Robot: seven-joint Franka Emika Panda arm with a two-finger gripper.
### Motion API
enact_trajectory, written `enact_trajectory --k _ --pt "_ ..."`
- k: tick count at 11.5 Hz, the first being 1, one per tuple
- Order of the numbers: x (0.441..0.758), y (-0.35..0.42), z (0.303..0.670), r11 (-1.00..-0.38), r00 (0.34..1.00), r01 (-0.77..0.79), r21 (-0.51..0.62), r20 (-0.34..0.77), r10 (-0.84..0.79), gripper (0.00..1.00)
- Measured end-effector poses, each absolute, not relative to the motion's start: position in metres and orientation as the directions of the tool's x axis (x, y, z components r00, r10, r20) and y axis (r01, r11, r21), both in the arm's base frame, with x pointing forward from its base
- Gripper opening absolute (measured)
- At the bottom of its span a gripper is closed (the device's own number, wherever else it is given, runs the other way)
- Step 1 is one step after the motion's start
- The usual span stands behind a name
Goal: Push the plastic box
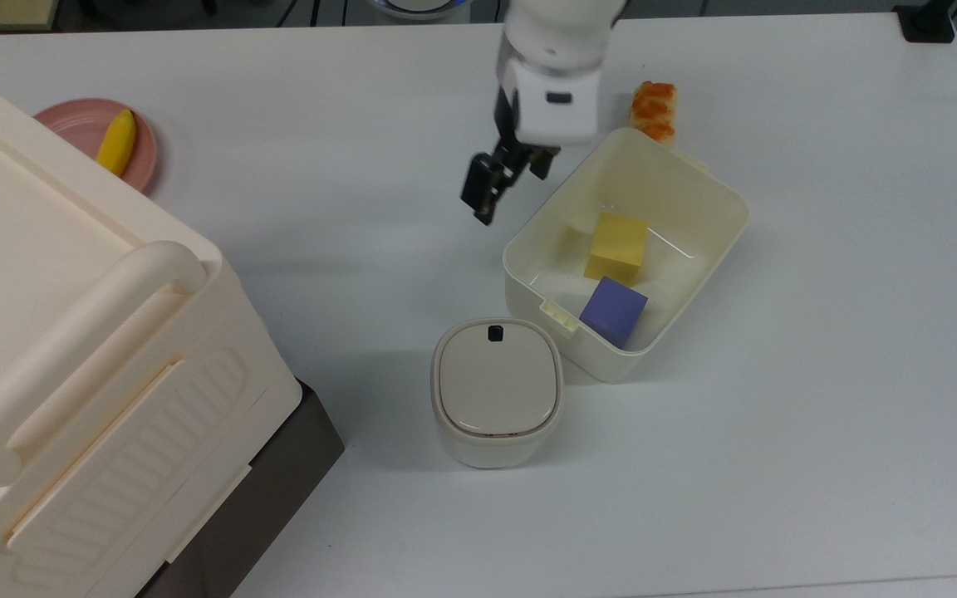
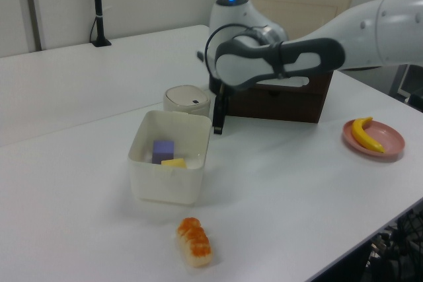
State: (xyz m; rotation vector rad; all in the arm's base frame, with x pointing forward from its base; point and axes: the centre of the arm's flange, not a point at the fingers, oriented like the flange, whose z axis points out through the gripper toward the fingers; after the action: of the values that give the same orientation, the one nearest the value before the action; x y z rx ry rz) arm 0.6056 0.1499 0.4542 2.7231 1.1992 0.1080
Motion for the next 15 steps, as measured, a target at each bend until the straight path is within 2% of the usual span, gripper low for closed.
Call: enact_trajectory --k 3,5,7,9,12,15 --pt "0.598 0.096 0.504 -0.729 0.740 0.653 0.203 0.031 0.672 1.00" --pt "0.585 0.052 0.533 -0.795 0.806 0.578 0.183 0.023 0.591 1.00" --pt "0.582 0.017 0.563 -0.900 0.897 0.423 0.106 0.088 0.432 1.00" --pt "0.583 0.007 0.576 -0.980 0.970 0.193 0.053 0.137 0.199 1.00" --pt "0.584 0.011 0.576 -0.998 0.988 -0.057 0.015 0.147 -0.054 1.00" --pt "0.582 0.000 0.575 -0.984 0.976 -0.176 0.003 0.131 -0.174 1.00"
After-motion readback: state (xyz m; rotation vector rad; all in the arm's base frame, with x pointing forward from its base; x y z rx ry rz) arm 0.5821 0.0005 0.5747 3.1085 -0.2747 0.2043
